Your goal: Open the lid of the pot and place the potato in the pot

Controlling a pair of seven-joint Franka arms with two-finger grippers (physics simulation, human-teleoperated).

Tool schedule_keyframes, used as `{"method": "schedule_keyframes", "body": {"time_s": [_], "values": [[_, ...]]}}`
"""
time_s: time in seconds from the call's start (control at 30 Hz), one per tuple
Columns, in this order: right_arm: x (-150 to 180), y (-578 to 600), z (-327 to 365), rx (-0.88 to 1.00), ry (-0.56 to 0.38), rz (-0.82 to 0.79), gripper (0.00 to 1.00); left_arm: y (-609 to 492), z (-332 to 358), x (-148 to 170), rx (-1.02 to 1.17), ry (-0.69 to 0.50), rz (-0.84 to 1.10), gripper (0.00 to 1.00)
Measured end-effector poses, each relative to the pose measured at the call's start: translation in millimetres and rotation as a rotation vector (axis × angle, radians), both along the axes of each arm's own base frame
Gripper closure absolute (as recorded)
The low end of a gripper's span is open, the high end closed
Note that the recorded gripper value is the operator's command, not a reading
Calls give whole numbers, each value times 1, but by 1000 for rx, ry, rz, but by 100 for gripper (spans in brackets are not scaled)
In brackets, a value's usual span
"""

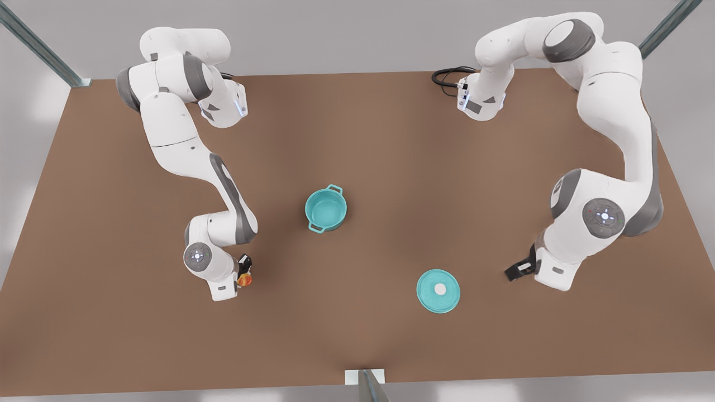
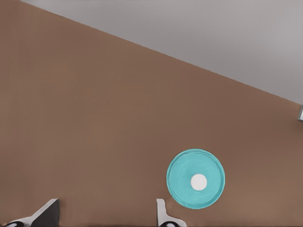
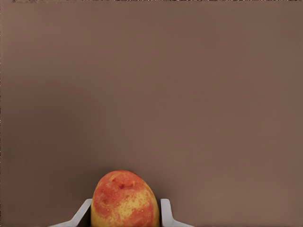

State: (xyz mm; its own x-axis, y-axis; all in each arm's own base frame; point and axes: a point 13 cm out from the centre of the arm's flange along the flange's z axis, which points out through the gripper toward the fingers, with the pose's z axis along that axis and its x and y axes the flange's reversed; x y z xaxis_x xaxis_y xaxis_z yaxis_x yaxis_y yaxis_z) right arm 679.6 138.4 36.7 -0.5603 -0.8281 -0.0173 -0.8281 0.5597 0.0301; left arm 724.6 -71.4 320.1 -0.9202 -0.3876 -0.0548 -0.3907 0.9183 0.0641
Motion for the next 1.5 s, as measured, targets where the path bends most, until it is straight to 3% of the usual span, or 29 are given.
{"method": "schedule_keyframes", "body": {"time_s": [0.03, 0.1, 0.13, 0.4, 0.57, 0.83, 1.33, 1.5], "values": [[0, 0, 0, 1, 0, 2, 54, 42, -6, -24, 104, 81, 87, 0], [0, 1, 1, 3, 0, 6, 55, 67, 48, -108, 74, 105, 143, 0], [1, 3, 5, 5, -3, 10, 55, 68, 56, -119, 16, 99, 143, 0], [13, 22, 66, 28, -54, 45, 56, 13, 81, -108, -94, 54, -27, 0], [0, 49, 104, 52, -38, 82, 57, 16, 90, -109, -103, 50, -75, 0], [-49, 101, 133, 64, 37, 120, 58, 6, 92, -112, -111, 54, -154, 0], [-181, 220, 145, 16, 150, 168, 59, 5, 92, -112, -117, 55, -218, 0], [-203, 234, 135, -6, 196, 129, 59, 11, 93, -112, -117, 55, -250, 0]]}}
